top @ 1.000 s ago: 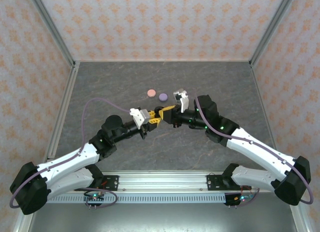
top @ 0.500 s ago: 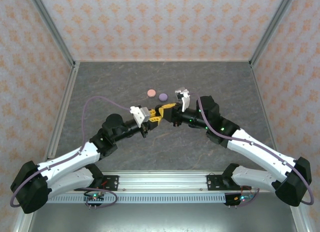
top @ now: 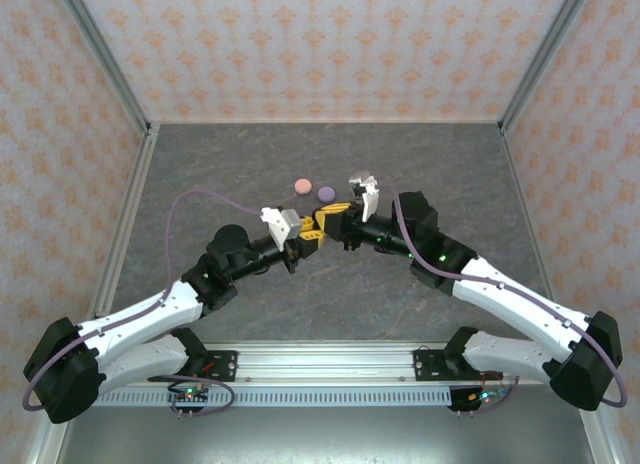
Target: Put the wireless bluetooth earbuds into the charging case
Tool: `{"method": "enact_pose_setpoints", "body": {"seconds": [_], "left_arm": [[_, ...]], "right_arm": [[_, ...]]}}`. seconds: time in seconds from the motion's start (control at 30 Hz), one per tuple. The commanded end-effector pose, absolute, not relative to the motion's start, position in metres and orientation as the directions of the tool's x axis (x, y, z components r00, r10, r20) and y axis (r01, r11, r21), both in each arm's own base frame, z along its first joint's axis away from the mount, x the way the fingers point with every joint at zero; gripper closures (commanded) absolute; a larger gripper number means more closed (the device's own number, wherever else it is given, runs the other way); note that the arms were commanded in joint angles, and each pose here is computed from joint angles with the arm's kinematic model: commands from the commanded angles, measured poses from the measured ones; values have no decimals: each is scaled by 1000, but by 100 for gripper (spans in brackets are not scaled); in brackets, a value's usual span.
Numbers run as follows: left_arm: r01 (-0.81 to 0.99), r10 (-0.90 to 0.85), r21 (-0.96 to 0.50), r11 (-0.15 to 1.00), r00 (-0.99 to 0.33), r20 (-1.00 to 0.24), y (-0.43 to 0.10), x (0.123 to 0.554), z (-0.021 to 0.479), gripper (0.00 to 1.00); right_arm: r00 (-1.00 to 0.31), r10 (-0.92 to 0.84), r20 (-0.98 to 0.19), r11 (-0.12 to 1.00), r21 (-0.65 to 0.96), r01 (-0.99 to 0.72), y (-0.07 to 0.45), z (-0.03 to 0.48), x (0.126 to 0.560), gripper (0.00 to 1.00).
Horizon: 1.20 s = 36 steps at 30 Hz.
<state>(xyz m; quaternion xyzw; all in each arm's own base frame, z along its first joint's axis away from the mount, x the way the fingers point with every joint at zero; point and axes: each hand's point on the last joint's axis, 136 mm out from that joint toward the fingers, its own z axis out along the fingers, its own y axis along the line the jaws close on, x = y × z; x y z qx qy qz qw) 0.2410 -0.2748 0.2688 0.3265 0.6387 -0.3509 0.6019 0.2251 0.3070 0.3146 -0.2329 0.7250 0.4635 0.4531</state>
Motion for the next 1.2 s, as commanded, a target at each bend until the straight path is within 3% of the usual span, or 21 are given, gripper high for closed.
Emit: {"method": "enact_pose_setpoints", "body": {"seconds": [0.0,0.4,0.93,1.17], "left_arm": [[847,-66,-46,530,-13,-998,-277,239,296,100],[847,-79,-52,529,-13,-997,-275,237,299,100],[848,-70,-42,529,-5,-998,-275,237,295,100],[837,-49,-21,546,7,-999,-272,238,288,100]], "right_arm": [[-436,97,-895,465,427,-775,309,320,228,82],[-455,76,-887,470,434,-768,310,309,228,82],[-458,61,-887,493,426,-758,306,326,228,68],[-434,88,-897,612,392,-687,273,356,233,53]]}}
